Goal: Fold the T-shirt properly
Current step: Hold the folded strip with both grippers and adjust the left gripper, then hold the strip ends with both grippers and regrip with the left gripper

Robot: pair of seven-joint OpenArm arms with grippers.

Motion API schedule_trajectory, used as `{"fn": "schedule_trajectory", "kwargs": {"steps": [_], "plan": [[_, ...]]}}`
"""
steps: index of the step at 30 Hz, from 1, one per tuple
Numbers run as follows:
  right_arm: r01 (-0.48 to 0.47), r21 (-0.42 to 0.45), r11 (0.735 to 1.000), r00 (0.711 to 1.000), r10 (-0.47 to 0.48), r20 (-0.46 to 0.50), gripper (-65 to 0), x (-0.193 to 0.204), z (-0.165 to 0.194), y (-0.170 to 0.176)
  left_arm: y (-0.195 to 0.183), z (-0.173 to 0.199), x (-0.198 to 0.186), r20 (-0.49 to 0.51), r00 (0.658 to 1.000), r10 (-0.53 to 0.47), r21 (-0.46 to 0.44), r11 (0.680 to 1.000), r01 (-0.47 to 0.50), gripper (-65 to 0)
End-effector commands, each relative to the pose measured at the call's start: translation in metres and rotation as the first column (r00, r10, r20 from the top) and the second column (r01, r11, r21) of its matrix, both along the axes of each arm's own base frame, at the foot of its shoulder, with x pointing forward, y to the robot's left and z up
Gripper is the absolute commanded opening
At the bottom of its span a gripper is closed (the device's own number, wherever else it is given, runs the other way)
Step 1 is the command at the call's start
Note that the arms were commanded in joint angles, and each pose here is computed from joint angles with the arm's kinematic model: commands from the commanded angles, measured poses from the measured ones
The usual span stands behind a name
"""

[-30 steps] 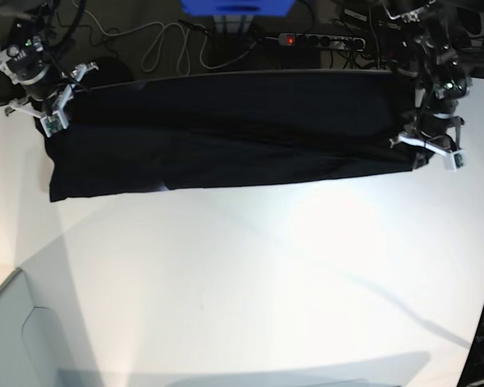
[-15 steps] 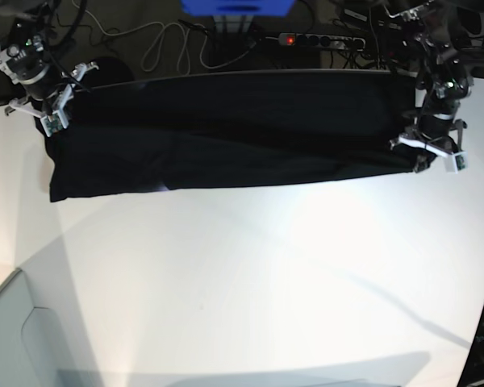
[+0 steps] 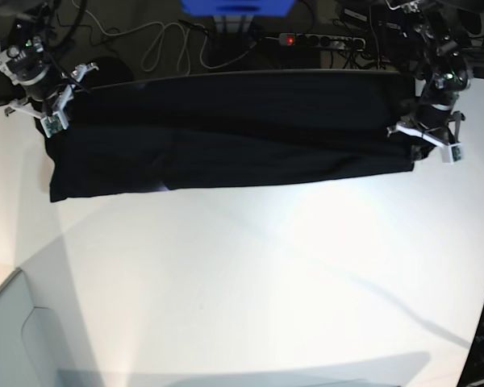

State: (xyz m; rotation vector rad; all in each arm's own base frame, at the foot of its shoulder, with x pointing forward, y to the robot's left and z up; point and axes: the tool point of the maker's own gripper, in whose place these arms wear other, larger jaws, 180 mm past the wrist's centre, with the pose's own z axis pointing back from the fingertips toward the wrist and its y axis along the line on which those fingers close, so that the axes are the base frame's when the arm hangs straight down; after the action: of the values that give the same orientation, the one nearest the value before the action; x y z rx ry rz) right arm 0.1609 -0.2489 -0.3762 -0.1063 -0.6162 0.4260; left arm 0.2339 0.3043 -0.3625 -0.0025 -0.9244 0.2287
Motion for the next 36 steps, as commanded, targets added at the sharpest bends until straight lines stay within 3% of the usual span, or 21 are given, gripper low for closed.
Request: {"fn": "schedule_trajectory", "kwargs": {"steps": [1, 3, 10, 15, 19, 30, 32, 36], "plan": [[-0.033, -0.009, 0.999, 0.999, 0.033, 0.026, -64.9, 0.005, 0.008, 0.0, 0.003, 0.013, 0.005, 0.044, 0.999, -0.001, 0.017, 1.0, 0.0, -45.4], [-0.033, -0.009, 0.999, 0.999, 0.033, 0.026, -64.9, 0.005, 0.008, 0.0, 0.011, 0.014, -0.002, 0.04, 0.999, 0.022, 0.024, 0.999, -0.023, -40.4], [-0.033, -0.009, 0.999, 0.999, 0.033, 0.034, -64.9, 0.007, 0.01, 0.0, 0.032, 0.01, -0.03, 0.028, 0.992, 0.124, 0.017, 0.992, -0.125, -42.2], [-0.031, -0.012, 0.999, 0.999, 0.031, 0.039, -64.9, 0.011, 0.011, 0.0, 0.01, 0.031, -0.034, 0.099, 0.995, 0.016, -0.015, 1.0, -0.014, -42.8], [-0.032, -0.011, 0.999, 0.999, 0.032, 0.041, -64.9, 0.012, 0.011, 0.0, 0.0, 0.05, -0.032, 0.147, 0.989, -0.015, -0.017, 1.0, 0.018, -43.4], [-0.035, -0.01, 0.999, 0.999, 0.035, 0.025, -64.7, 0.006, 0.008, 0.001, 0.028, 0.043, -0.045, 0.124, 0.99, 0.061, -0.012, 0.998, -0.06, -43.0], [-0.042, -0.006, 0.999, 0.999, 0.042, 0.01, -61.5, 0.002, 0.005, 0.003, 0.034, 0.045, -0.047, 0.127, 0.989, 0.076, -0.004, 0.997, -0.076, -42.9], [-0.119, -0.005, 0.993, 0.992, 0.119, -0.036, -47.5, -0.007, -0.002, 0.015, 0.041, 0.05, -0.047, 0.134, 0.988, 0.077, 0.013, 0.997, -0.08, -42.9]]}}
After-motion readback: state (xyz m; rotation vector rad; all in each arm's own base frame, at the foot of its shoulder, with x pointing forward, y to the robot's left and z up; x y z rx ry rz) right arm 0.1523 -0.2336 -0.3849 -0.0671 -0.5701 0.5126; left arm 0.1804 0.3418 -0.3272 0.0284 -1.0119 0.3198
